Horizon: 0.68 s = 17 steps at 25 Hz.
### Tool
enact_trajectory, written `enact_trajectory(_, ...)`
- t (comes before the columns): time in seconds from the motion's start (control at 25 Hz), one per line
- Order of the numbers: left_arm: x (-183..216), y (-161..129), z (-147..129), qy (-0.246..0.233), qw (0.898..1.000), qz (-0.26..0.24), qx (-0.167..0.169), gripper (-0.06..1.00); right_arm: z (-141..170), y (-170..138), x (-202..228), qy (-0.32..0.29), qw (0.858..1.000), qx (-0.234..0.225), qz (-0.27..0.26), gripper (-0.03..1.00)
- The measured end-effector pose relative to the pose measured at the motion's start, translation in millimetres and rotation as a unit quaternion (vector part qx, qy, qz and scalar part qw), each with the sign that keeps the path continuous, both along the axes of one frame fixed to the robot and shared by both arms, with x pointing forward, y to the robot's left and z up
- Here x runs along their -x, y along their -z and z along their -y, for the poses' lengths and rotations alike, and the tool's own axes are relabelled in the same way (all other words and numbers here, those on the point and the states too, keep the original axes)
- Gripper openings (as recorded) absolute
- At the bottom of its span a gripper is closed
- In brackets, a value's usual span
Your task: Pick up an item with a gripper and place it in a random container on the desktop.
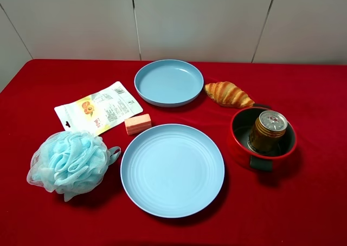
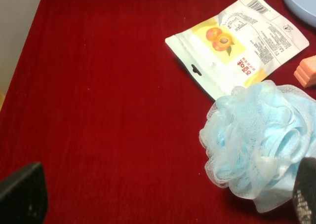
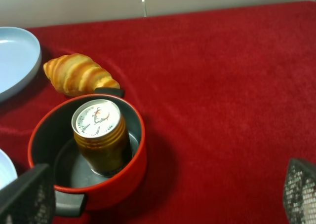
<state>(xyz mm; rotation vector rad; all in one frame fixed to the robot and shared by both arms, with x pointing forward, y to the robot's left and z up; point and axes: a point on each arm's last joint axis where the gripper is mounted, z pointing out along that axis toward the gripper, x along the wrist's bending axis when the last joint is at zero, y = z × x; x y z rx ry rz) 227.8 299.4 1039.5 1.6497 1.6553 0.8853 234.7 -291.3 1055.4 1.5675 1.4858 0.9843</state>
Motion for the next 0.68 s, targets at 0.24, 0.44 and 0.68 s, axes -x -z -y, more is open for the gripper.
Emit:
enact_trajectory(0.24, 0.0, 0.0, 0.0, 0.0, 1.0, 0.0, 0.0, 1.0, 0.0, 0.0, 0.0, 0.0, 1.0, 0.0, 0.0, 0.69)
enact_trajectory(0.44, 0.0, 0.0, 0.0, 0.0, 1.0, 0.0, 0.0, 1.0, 0.0, 0.0, 0.1, 0.0, 1.0, 0.0, 0.0, 0.69)
enact_trajectory(0.68, 0.0, 0.0, 0.0, 0.0, 1.0, 0.0, 0.0, 1.0, -0.1, 0.0, 0.1, 0.0, 1.0, 0.0, 0.0, 0.69)
